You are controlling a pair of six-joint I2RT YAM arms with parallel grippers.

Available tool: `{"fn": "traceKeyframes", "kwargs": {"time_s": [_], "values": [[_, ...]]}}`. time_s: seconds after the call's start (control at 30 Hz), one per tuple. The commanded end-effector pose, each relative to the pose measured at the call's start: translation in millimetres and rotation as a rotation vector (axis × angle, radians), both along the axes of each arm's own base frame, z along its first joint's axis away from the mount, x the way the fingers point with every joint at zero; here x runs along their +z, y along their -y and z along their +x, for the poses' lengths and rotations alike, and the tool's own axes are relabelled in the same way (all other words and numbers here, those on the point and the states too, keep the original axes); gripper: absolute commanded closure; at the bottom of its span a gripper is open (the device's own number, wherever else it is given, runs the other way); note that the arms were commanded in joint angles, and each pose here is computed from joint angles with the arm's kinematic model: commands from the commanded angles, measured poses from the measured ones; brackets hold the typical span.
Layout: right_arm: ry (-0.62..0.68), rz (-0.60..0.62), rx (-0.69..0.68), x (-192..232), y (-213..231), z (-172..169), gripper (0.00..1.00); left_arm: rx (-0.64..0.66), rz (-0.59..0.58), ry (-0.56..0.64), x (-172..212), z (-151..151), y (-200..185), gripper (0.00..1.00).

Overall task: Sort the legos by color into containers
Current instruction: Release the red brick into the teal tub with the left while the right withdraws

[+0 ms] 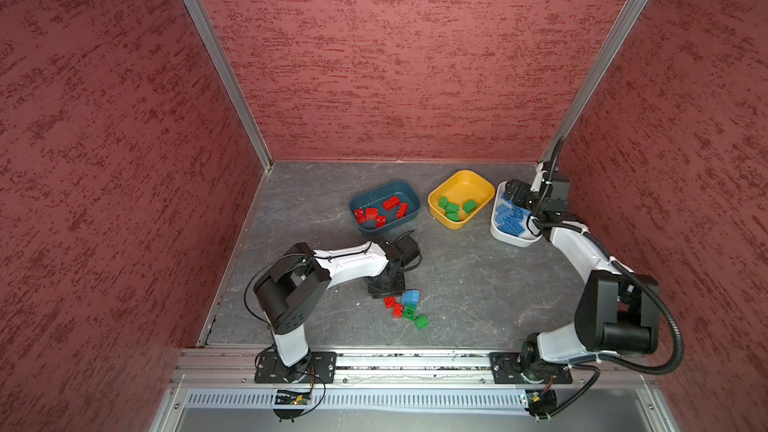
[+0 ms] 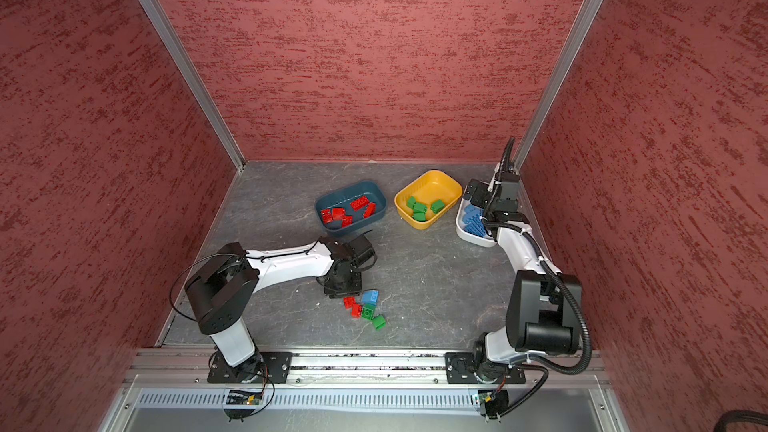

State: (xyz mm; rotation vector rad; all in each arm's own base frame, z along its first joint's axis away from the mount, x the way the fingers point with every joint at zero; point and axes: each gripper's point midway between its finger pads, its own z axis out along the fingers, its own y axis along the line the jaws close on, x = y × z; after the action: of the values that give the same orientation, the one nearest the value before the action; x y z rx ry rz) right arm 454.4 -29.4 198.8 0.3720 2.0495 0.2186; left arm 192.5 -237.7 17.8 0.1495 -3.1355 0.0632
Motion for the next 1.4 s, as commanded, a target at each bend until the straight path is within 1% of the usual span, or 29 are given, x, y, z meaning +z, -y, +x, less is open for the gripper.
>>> {"fn": "traceKeyframes", "kwargs": {"time_s": [0.0, 0.07, 0.13, 0.23, 0.33, 0.43, 0.53, 0.6, 0.67, 0.73, 0.8, 0.87, 0.93, 1.0, 1.1, 1.2, 1.37], "values": [[0.013, 0.046, 0.074, 4, -30, -9, 0.01, -0.004, 0.003, 0.001, -1, -2, 1, 0.59], [0.023, 0.069, 0.119, 3, -48, -12, 0.01, -0.006, 0.004, 0.002, -2, -2, 1, 0.63], [0.026, 0.067, 0.154, 3, -63, -14, 0.01, -0.003, 0.001, 0.013, -1, 0, 0, 0.68], [0.027, 0.044, 0.177, 4, -78, -15, 0.01, -0.004, -0.013, 0.046, 4, 3, 0, 0.79], [0.05, 0.041, 0.225, 8, -94, -17, 0.01, -0.015, -0.014, 0.104, 14, 12, -2, 0.88], [0.086, 0.033, 0.277, 14, -110, -20, 0.01, -0.05, -0.033, 0.188, 33, 31, 0, 1.0], [0.112, 0.0, 0.288, 20, -116, -22, 0.01, -0.073, -0.101, 0.3, 62, 61, 7, 1.0], [0.145, -0.018, 0.25, 25, -110, -24, 0.01, -0.064, -0.171, 0.383, 84, 84, 10, 1.0], [0.214, -0.028, 0.222, 35, -104, -28, 0.01, -0.042, -0.237, 0.473, 107, 113, 9, 1.0], [0.279, -0.03, 0.23, 43, -104, -35, 0.01, -0.019, -0.277, 0.548, 126, 141, 4, 1.0], [0.318, -0.04, 0.21, 48, -100, -40, 0.01, 0.013, -0.304, 0.592, 140, 166, -1, 1.0], [0.322, -0.069, 0.14, 49, -86, -43, 0.01, 0.029, -0.332, 0.62, 149, 190, -4, 1.0], [0.303, -0.106, 0.097, 48, -76, -47, 0.01, 0.02, -0.31, 0.642, 152, 208, -8, 1.0], [0.28, -0.136, 0.083, 46, -71, -53, 0.01, 0.004, -0.259, 0.655, 150, 225, -12, 1.0], [0.259, -0.146, 0.032, 43, -60, -61, 0.01, -0.025, -0.168, 0.644, 138, 246, -17, 1.0], [0.254, -0.169, -0.049, 42, -44, -70, 0.01, -0.1, -0.072, 0.656, 125, 265, -18, 1.0], [0.254, -0.19, -0.016, 47, -46, -78, 0.01, -0.26, 0.082, 0.667, 108, 290, -19, 1.0]]}}
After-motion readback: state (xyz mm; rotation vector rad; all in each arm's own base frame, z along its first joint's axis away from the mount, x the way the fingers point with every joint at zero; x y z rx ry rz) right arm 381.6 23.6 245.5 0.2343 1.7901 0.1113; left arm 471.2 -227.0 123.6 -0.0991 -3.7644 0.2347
